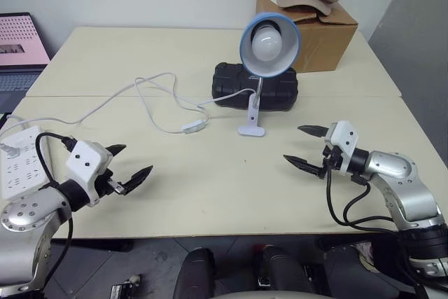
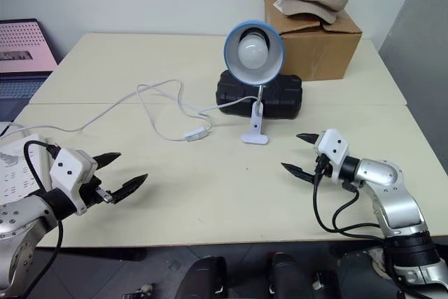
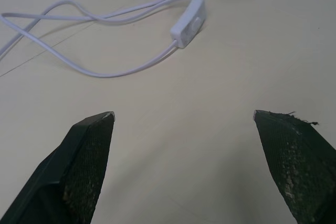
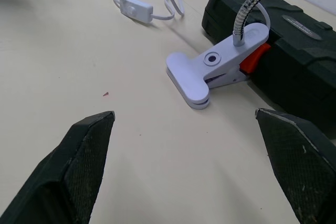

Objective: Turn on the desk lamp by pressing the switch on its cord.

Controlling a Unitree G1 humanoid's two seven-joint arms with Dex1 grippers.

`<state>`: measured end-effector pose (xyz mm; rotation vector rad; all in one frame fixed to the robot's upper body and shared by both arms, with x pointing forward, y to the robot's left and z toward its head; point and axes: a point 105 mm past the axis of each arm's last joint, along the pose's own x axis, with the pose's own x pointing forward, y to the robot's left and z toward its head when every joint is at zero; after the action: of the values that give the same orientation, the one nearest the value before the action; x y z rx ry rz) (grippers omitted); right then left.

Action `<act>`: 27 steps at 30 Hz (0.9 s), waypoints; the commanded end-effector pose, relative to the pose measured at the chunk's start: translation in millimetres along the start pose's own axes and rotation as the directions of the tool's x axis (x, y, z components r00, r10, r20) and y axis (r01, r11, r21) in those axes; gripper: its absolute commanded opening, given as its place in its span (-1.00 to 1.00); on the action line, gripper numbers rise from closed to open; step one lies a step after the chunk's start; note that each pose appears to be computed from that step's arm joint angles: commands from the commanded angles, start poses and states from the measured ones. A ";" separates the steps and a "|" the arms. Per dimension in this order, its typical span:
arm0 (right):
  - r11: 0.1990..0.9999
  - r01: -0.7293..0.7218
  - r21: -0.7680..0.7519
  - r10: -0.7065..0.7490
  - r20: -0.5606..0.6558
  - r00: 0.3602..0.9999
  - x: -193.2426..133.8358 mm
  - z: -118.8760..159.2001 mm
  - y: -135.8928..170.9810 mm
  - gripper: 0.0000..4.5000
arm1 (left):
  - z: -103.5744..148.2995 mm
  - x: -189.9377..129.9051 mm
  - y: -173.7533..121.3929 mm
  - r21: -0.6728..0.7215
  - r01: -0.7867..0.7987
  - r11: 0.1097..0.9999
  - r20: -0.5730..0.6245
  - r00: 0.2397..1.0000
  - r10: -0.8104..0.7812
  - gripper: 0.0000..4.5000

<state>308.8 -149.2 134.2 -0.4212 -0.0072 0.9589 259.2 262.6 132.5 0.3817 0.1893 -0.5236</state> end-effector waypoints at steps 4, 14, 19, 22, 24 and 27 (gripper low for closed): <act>0.999 0.001 -0.049 0.001 0.035 0.999 3.2 11.6 -2.9 1.00 | 11.4 1.6 5.8 0.065 -0.038 0.997 0.019 0.999 0.037 0.96; 0.999 -0.003 -0.038 0.005 0.047 0.999 11.9 18.7 -0.2 1.00 | 12.9 8.8 13.5 0.141 -0.050 0.989 0.039 0.998 0.045 0.96; 0.999 0.012 -0.033 -0.010 0.045 0.999 14.7 21.2 -1.1 1.00 | 16.6 12.0 15.0 0.114 -0.030 0.993 0.077 0.997 0.021 0.96; 0.999 0.015 -0.029 -0.013 0.040 0.999 16.4 22.0 -0.1 1.00 | 19.7 16.3 14.7 0.115 -0.010 0.993 0.088 0.996 0.000 0.96; 0.999 0.019 -0.027 -0.018 0.041 0.999 18.0 24.2 1.0 1.00 | 22.1 22.8 14.1 0.133 0.011 0.991 0.091 0.996 -0.023 0.96; 1.000 0.026 -0.012 -0.025 0.041 0.999 20.8 30.4 3.3 1.00 | 22.0 37.3 8.6 0.155 0.106 0.982 0.076 0.990 -0.118 0.96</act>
<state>315.1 -127.9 141.3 -0.3963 -0.0057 0.9379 293.7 249.7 141.5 0.4563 0.1001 -0.6089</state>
